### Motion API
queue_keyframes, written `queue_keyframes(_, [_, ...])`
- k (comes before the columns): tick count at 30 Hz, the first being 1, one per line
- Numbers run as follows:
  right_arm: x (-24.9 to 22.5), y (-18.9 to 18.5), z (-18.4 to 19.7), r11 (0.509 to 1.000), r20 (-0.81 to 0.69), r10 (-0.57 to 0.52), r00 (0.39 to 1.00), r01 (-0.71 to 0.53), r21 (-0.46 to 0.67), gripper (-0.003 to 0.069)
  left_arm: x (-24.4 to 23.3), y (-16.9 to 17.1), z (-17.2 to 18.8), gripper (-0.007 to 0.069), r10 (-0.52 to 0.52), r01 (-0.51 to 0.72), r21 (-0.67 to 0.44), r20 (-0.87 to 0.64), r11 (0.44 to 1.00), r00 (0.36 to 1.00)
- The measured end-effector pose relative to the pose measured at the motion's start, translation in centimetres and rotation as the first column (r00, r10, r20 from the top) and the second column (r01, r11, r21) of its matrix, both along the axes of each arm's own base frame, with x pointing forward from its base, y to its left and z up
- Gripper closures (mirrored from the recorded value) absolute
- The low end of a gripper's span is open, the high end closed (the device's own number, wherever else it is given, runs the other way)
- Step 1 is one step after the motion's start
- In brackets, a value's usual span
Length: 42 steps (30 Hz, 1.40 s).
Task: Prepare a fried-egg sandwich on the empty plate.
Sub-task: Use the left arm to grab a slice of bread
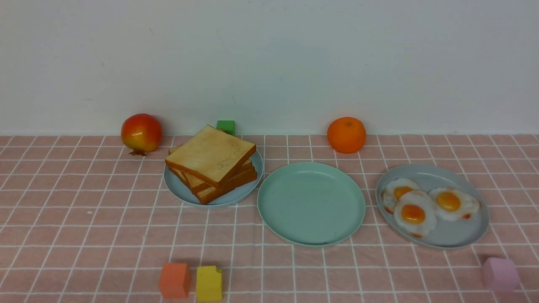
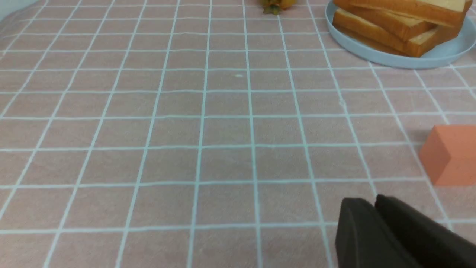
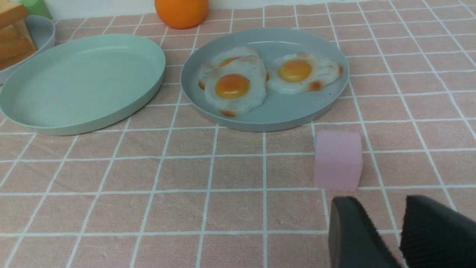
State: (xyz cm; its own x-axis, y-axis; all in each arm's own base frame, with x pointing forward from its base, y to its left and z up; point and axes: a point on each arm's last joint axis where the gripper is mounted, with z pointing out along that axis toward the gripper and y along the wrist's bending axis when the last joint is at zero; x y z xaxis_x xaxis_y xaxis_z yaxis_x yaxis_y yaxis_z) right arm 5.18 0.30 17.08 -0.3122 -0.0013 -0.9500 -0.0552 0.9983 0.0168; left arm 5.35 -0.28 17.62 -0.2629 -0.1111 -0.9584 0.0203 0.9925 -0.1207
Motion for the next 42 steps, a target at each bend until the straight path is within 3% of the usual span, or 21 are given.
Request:
queue_keyframes(2, [0.0,0.0,0.0,1.000,0.000,0.000,1.000,0.000,0.000,0.0417,0.1,-0.1,0.3,0.0525,0.002,0.000,-0.048,0.043,0.999,0.999])
queue_keyframes(5, [0.0,0.0,0.0,1.000,0.000,0.000,1.000,0.000,0.000,0.0417,0.3,-0.2,1.7,0.0522,0.035,0.008,-0.218,0.193,0.976,0.981])
queue_keyframes(8, [0.0,0.0,0.0,1.000,0.000,0.000,1.000,0.000,-0.001,0.0417,0.3,0.2,3.3,0.0520,0.134,0.036,-0.459,0.332,0.888,0.934])
queue_keyframes(10, [0.0,0.0,0.0,1.000,0.000,0.000,1.000,0.000,-0.001,0.0417,0.1,0.7,4.3,0.0518,0.203,0.060,-0.536,0.418,0.842,0.885])
queue_keyframes(13, [0.0,0.0,0.0,1.000,0.000,0.000,1.000,0.000,-0.001,0.0417,-0.4,1.2,6.0,0.0517,0.262,0.094,-0.557,0.526,0.825,0.809])
queue_keyframes(15, [0.0,0.0,0.0,1.000,0.000,0.000,1.000,0.000,-0.001,0.0417,-0.7,1.1,7.4,0.0515,0.251,0.116,-0.547,0.550,0.829,0.797])
queue_keyframes(18, [0.0,0.0,0.0,1.000,0.000,0.000,1.000,0.000,-0.001,0.0417,-2.1,0.8,12.3,0.0514,0.204,0.178,-0.497,0.620,0.849,0.757])
queue_keyframes(21, [0.0,0.0,0.0,1.000,0.000,0.000,1.000,0.000,-0.001,0.0417,-2.8,0.4,17.7,0.0512,0.152,0.202,-0.456,0.627,0.866,0.764])
queue_keyframes(25, [0.0,0.0,0.0,1.000,0.000,0.000,1.000,0.000,-0.001,0.0417,0.1,-0.6,23.4,0.0510,0.048,0.166,-0.442,0.433,0.881,0.900])
queue_keyframes(30, [0.0,0.0,0.0,1.000,0.000,0.000,1.000,0.000,-0.002,0.0417,5.8,-1.5,23.5,0.0510,-0.020,0.077,-0.441,0.132,0.894,0.991])
queue_keyframes(37, [0.0,0.0,0.0,1.000,0.000,0.000,1.000,0.000,-0.002,0.0417,13.9,-2.5,19.3,0.0503,-0.054,-0.063,-0.570,-0.187,0.819,0.981])
queue_keyframes(42, [0.0,0.0,0.0,1.000,0.000,0.000,1.000,0.000,-0.002,0.0417,20.6,-3.7,14.9,0.0494,-0.133,-0.212,-0.597,-0.480,0.773,0.867])
